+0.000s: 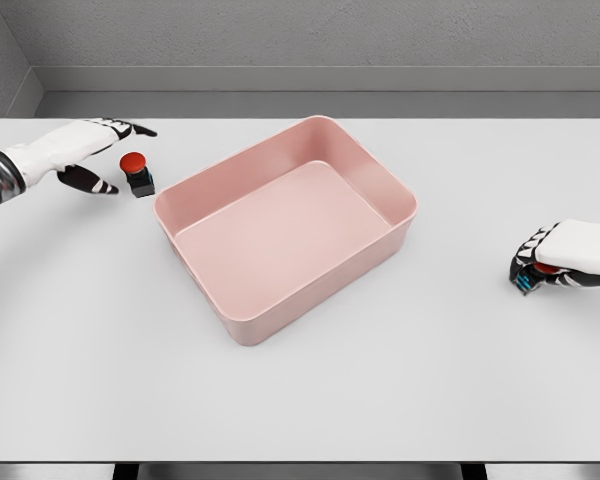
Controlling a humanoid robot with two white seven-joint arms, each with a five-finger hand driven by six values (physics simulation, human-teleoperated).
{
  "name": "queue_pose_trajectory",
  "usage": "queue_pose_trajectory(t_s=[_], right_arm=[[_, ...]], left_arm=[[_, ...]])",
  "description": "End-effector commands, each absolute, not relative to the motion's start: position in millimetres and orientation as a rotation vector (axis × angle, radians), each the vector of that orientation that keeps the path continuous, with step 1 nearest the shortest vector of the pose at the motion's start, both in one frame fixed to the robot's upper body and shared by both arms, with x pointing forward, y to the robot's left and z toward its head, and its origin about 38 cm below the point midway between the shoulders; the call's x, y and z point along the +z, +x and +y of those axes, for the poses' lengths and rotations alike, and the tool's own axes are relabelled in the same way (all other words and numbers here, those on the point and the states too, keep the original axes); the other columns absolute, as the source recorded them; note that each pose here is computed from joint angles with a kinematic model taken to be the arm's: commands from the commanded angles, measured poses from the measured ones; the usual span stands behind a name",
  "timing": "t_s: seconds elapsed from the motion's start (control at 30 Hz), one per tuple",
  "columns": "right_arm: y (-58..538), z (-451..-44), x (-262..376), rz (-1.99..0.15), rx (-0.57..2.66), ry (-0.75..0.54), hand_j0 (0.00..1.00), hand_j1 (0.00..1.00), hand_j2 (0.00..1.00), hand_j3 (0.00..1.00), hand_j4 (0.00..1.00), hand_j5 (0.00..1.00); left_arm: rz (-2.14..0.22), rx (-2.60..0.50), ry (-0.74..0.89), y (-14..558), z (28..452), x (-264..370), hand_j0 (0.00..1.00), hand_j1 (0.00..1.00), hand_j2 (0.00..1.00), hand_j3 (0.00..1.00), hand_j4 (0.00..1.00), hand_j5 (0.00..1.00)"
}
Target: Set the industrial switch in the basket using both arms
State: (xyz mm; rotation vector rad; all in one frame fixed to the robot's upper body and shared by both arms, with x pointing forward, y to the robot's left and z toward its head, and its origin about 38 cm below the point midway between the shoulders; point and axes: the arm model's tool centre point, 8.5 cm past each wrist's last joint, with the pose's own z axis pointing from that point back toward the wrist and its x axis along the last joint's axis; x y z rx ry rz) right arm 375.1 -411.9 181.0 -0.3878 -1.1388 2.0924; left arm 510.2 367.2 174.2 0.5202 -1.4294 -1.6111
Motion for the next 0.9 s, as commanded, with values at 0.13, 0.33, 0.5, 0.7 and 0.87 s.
queue_pose_trajectory(t_s=[0.13,0.33,0.5,0.7,0.87], right_arm=[[378.5,-412.8,192.2,-1.159,2.084,-0.415,0.53,0.53,0.53,0.53,0.53,0.53],[382.6,-410.0,208.3,-1.191,2.089,-0.452,0.53,0.53,0.53,0.53,0.53,0.53],[384.7,-400.9,223.0,-1.236,2.105,-0.476,0.53,0.53,0.53,0.53,0.53,0.53],[388.4,-392.8,240.2,-1.244,2.140,-0.497,0.53,0.53,0.53,0.53,0.53,0.53],[391.3,-386.2,249.7,-1.272,2.151,-0.513,0.52,0.52,0.52,0.52,0.52,0.52]], left_arm=[[-1.434,-1.607,0.529,512.6,368.9,180.8,0.74,0.74,0.74,0.74,0.74,0.74],[-1.405,-1.594,0.531,513.1,375.9,174.7,0.76,0.76,0.76,0.76,0.76,0.76],[-1.387,-1.588,0.527,513.1,378.7,169.7,0.78,0.78,0.78,0.78,0.78,0.78],[-1.401,-1.582,0.520,518.3,370.3,170.8,0.79,0.79,0.79,0.79,0.79,0.79],[-1.404,-1.577,0.512,520.8,365.9,168.8,0.79,0.79,0.79,0.79,0.79,0.79]])
